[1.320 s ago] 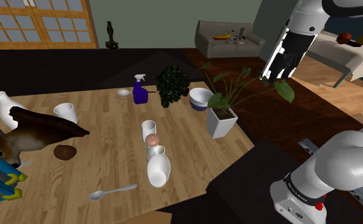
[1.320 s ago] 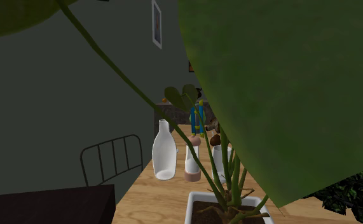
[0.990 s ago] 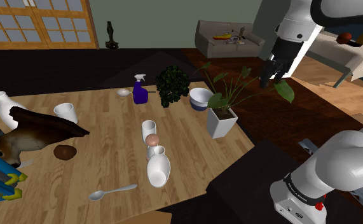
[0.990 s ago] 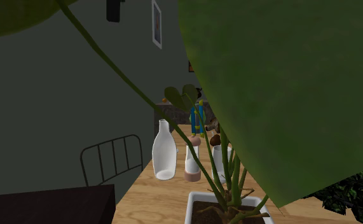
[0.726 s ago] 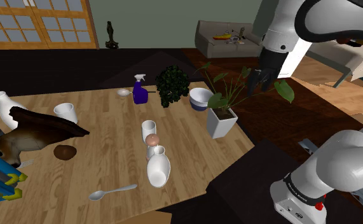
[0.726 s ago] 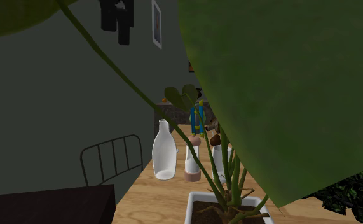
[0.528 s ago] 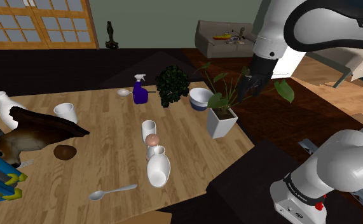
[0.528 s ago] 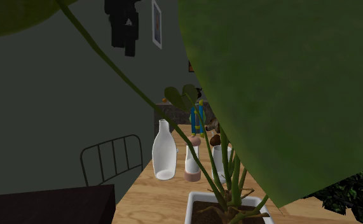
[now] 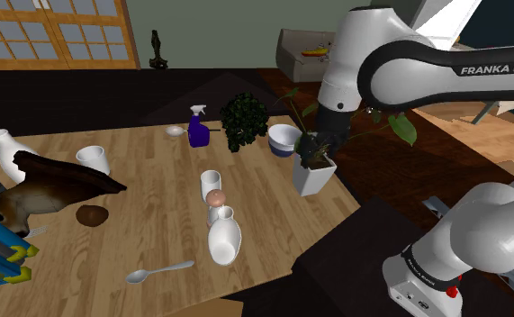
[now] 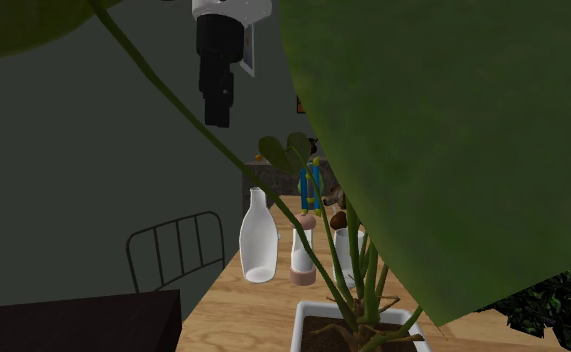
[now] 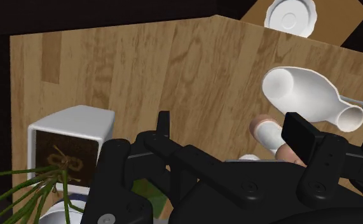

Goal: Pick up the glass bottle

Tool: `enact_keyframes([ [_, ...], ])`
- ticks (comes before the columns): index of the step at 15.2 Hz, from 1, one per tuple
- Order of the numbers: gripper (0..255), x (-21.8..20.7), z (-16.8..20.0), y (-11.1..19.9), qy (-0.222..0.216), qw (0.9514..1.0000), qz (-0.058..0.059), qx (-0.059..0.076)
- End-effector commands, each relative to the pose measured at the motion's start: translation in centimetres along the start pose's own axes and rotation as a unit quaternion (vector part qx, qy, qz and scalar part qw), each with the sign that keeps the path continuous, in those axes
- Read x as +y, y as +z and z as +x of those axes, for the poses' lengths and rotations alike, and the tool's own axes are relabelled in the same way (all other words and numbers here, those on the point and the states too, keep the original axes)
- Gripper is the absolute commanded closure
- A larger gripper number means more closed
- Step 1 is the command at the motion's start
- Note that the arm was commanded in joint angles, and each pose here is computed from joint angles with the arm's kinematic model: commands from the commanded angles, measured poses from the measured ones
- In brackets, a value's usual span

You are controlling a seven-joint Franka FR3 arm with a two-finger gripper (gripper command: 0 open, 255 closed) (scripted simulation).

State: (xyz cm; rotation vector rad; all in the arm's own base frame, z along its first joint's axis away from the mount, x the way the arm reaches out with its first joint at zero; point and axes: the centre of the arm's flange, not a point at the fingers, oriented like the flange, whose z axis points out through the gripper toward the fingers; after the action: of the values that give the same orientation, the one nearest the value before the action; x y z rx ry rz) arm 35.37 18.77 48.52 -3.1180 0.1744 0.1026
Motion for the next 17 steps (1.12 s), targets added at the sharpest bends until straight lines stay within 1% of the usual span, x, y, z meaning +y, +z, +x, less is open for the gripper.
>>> enact_keyframes([
  [1, 0, -2.3, 0.7, 1.2, 0.003, 1.0000, 0.000, 0.001],
  [17, 0, -20.2, 4.6, 12.0, 0.024, 0.9997, -0.005, 0.006],
])
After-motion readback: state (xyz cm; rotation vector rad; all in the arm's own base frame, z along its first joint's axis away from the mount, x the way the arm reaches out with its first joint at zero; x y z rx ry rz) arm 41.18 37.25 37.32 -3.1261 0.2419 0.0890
